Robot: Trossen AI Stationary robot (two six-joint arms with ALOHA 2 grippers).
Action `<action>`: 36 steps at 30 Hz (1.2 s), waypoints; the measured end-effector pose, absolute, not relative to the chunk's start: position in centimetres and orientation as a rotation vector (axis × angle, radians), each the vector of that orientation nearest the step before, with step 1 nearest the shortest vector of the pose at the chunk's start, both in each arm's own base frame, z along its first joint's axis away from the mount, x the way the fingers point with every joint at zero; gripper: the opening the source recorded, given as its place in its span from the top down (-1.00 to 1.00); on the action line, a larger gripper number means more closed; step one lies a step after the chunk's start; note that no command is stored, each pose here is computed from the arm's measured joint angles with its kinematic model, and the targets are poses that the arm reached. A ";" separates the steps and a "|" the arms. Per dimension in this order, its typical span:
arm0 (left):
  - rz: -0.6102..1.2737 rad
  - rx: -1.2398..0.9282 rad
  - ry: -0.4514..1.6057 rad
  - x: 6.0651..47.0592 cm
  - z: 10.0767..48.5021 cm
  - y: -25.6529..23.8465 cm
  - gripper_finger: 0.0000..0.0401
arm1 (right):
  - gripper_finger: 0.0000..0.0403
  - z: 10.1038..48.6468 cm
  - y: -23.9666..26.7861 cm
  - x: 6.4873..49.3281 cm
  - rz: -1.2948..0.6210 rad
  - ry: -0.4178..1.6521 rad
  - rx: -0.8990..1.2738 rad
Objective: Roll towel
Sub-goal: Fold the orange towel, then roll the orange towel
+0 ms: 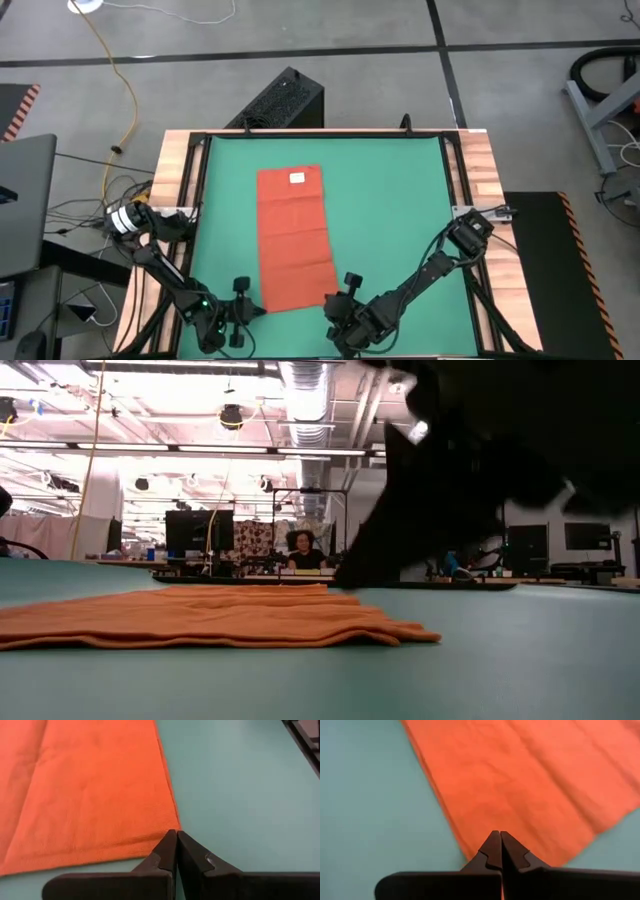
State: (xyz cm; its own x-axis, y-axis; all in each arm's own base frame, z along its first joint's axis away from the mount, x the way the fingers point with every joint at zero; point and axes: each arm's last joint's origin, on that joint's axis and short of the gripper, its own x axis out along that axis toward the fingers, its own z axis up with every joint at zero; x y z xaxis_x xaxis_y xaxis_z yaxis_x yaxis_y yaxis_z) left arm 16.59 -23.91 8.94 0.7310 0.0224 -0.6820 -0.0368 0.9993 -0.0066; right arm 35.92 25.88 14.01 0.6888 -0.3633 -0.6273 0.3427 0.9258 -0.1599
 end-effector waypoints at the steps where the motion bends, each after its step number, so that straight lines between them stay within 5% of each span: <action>1: 0.041 -0.027 0.756 16.6 8.9 -23.8 1.00 | 0.96 13.5 25.9 35.8 -0.383 0.700 -0.003; 16: 0.058 0.035 0.803 15.9 8.5 -23.4 1.00 | 0.96 11.5 27.2 34.0 -0.345 0.655 0.196; 26: -0.014 0.050 0.717 14.7 11.8 -24.8 1.00 | 0.93 12.7 28.6 34.4 -0.294 0.493 0.037; 36: 0.167 0.134 0.594 14.7 13.6 -22.9 1.00 | 0.88 13.1 26.3 36.8 -0.244 0.511 -0.076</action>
